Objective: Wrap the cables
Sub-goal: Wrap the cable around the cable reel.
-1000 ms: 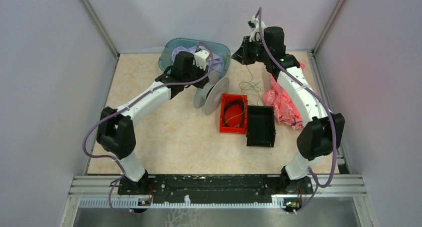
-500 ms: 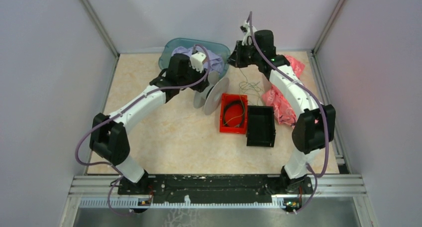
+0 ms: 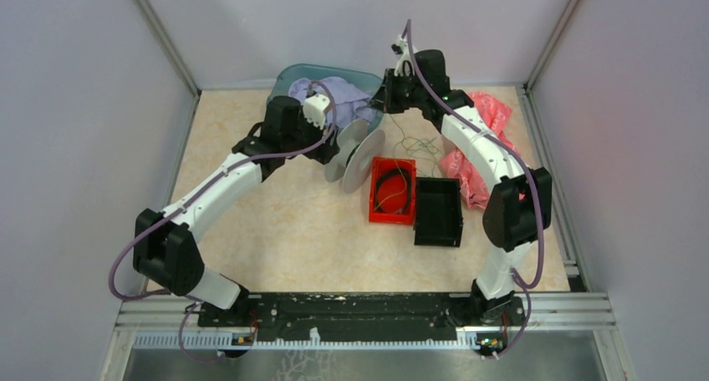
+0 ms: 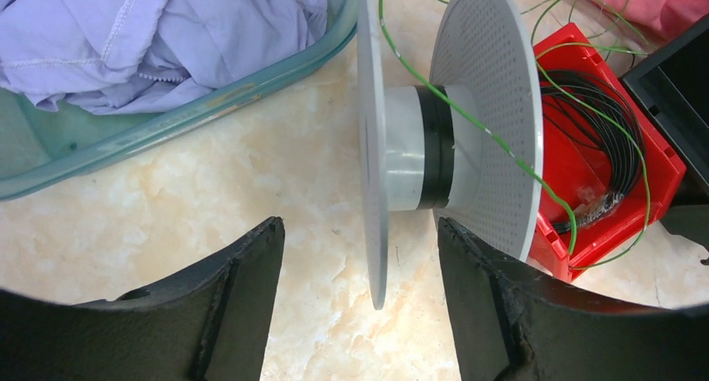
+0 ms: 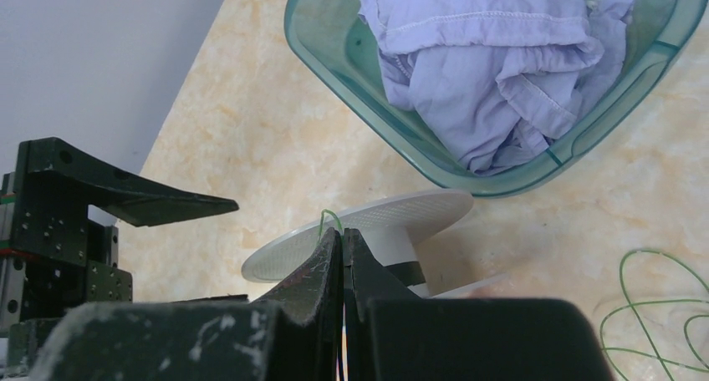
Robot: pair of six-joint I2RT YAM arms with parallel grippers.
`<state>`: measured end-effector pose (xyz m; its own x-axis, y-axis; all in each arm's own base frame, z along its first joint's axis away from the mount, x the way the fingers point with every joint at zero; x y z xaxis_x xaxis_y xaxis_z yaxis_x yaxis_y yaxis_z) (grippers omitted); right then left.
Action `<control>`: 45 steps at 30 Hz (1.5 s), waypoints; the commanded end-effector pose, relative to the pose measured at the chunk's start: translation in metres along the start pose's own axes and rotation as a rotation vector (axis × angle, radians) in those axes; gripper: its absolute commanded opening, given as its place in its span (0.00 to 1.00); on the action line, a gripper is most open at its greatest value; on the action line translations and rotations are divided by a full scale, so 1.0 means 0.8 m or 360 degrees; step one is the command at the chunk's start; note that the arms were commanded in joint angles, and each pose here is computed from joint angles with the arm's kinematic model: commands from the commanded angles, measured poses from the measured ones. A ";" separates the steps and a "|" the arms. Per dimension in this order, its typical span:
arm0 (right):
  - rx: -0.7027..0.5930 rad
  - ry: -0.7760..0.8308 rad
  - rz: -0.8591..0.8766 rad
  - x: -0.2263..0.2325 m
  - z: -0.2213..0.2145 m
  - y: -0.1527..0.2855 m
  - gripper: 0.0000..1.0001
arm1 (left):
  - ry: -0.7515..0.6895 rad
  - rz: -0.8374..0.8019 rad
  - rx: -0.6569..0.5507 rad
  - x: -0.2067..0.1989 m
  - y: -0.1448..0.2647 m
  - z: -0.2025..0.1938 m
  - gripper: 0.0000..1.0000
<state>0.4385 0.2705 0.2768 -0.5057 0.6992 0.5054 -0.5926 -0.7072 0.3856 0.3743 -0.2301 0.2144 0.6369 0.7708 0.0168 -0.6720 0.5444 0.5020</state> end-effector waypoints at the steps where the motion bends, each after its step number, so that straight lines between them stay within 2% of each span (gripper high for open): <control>1: -0.0112 0.0013 -0.0029 0.007 0.025 0.002 0.00 | 0.0052 -0.0087 -0.0074 -0.007 0.019 0.012 0.76; 8: -0.0108 -0.0038 -0.0039 0.005 0.016 0.000 0.00 | 0.0220 -0.0138 -0.0206 -0.013 0.031 0.041 0.78; 17: -0.0123 -0.0081 -0.0101 0.000 0.012 -0.003 0.00 | 0.0447 -0.0232 -0.0160 -0.026 0.008 0.049 0.81; 23: -0.0110 -0.0115 -0.0097 0.002 0.004 -0.006 0.00 | 0.0516 -0.0238 -0.0141 -0.027 -0.012 0.056 0.81; 32: -0.0106 -0.0134 -0.0087 0.006 0.001 -0.005 0.00 | 0.0501 -0.0147 -0.0048 -0.022 -0.044 0.043 0.83; 45: -0.0098 -0.0142 -0.0059 0.009 -0.004 -0.005 0.00 | 0.0323 -0.0045 0.0052 -0.026 -0.070 0.017 0.85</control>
<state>0.4388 0.2738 0.2482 -0.3784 0.7416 0.5539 -0.6288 -0.6451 0.4342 0.3987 -0.2777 0.1962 0.5519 0.8003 -0.2344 -0.6218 0.5822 0.5239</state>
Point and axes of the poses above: each gripper's point midway between its finger pads, its own y axis back along the fingers, its own x axis along the line the jaws close on, z = x × y, the point moved 1 cm from there along y, back along the fingers, and after that the axes turned 2 degrees about -y, right-handed, at the moved point
